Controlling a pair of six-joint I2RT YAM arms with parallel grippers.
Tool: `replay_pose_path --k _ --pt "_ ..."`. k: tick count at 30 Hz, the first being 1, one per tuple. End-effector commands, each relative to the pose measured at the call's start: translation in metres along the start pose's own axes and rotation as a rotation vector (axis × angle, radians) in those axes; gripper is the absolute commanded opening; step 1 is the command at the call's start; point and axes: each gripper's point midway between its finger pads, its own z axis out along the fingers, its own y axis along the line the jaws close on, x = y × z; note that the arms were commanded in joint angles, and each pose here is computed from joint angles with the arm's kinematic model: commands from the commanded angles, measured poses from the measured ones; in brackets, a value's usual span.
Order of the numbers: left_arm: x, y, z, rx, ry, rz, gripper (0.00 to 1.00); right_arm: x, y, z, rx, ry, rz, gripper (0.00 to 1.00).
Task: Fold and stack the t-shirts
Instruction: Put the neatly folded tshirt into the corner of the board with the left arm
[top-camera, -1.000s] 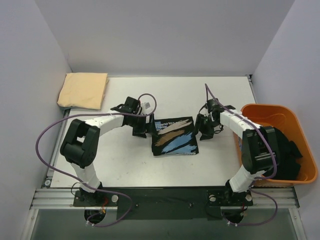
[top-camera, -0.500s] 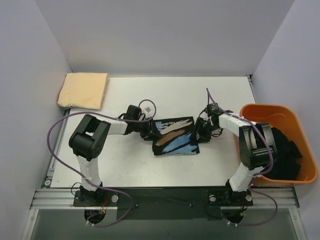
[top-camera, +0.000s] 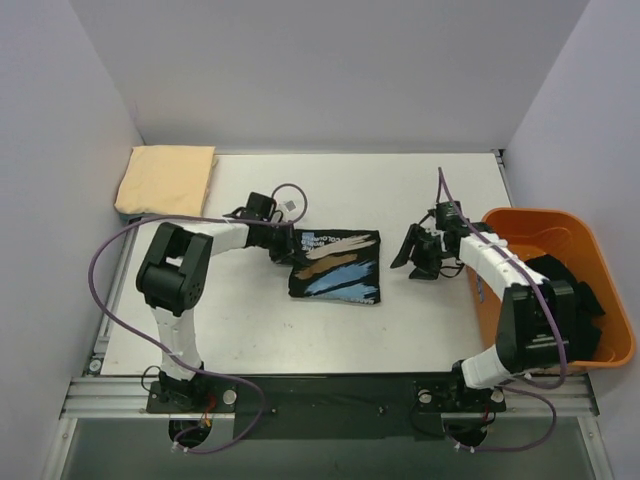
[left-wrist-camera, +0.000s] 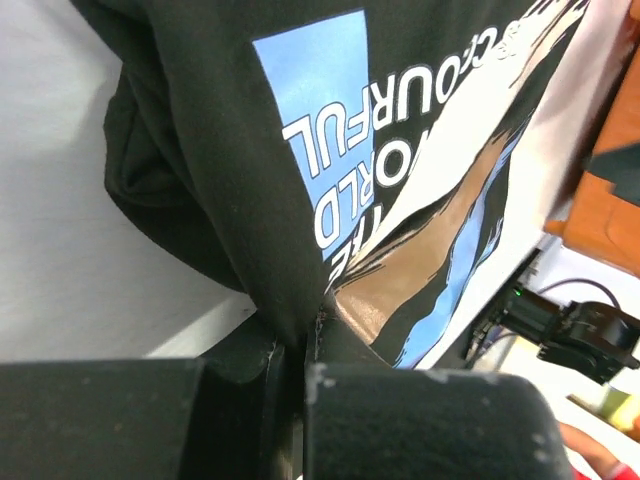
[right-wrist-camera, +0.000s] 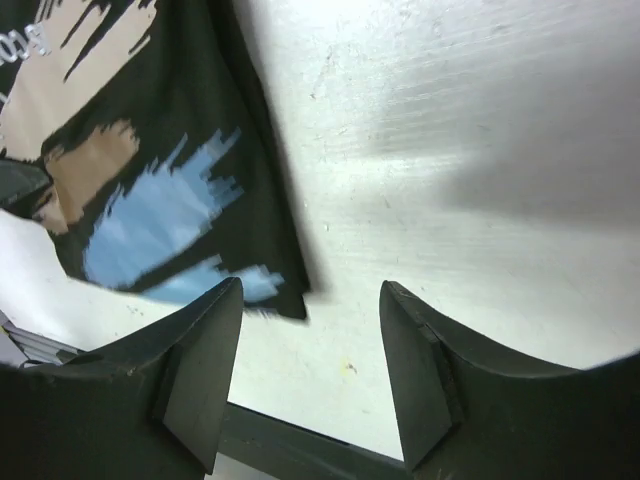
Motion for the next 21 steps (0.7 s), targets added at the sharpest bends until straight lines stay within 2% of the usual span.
replay_pose_path --k 1,2,3,4,5,7,11,15,18,19,20,21 --pt "-0.042 0.016 -0.053 -0.117 -0.069 0.126 0.0 -0.009 -0.004 -0.047 0.036 -0.073 -0.083 0.53" --pt "-0.039 0.024 -0.059 -0.138 -0.043 0.13 0.0 -0.009 -0.005 -0.052 0.045 -0.076 -0.09 0.54" --pt "-0.058 0.025 -0.07 -0.157 -0.08 0.16 0.0 -0.01 -0.006 -0.058 0.057 -0.087 -0.11 0.54" --pt "-0.053 0.038 -0.074 -0.196 -0.03 0.181 0.0 -0.011 -0.007 -0.061 0.059 -0.093 -0.119 0.54" --pt "-0.077 0.042 -0.087 -0.247 -0.072 0.208 0.0 -0.012 -0.007 -0.067 0.062 -0.105 -0.125 0.54" --pt "-0.102 0.057 -0.107 -0.348 -0.062 0.271 0.0 -0.016 -0.007 -0.075 0.068 -0.129 -0.131 0.54" --pt "-0.154 0.074 -0.145 -0.532 -0.001 0.49 0.0 -0.024 -0.006 -0.089 0.082 -0.15 -0.149 0.54" --pt "-0.196 0.094 -0.178 -0.728 0.067 0.58 0.0 -0.029 -0.005 -0.097 0.086 -0.174 -0.158 0.54" --pt "-0.22 0.113 -0.208 -0.868 0.041 0.615 0.0 -0.026 -0.008 -0.098 0.091 -0.17 -0.156 0.54" --pt "-0.235 0.105 -0.223 -0.909 -0.016 0.666 0.0 -0.025 -0.009 -0.098 0.09 -0.166 -0.153 0.54" --pt "-0.23 0.125 -0.223 -0.963 0.024 0.65 0.0 -0.023 -0.011 -0.098 0.093 -0.165 -0.155 0.54" --pt "-0.248 0.108 -0.245 -1.001 -0.079 0.703 0.0 -0.022 -0.011 -0.098 0.093 -0.165 -0.155 0.54"
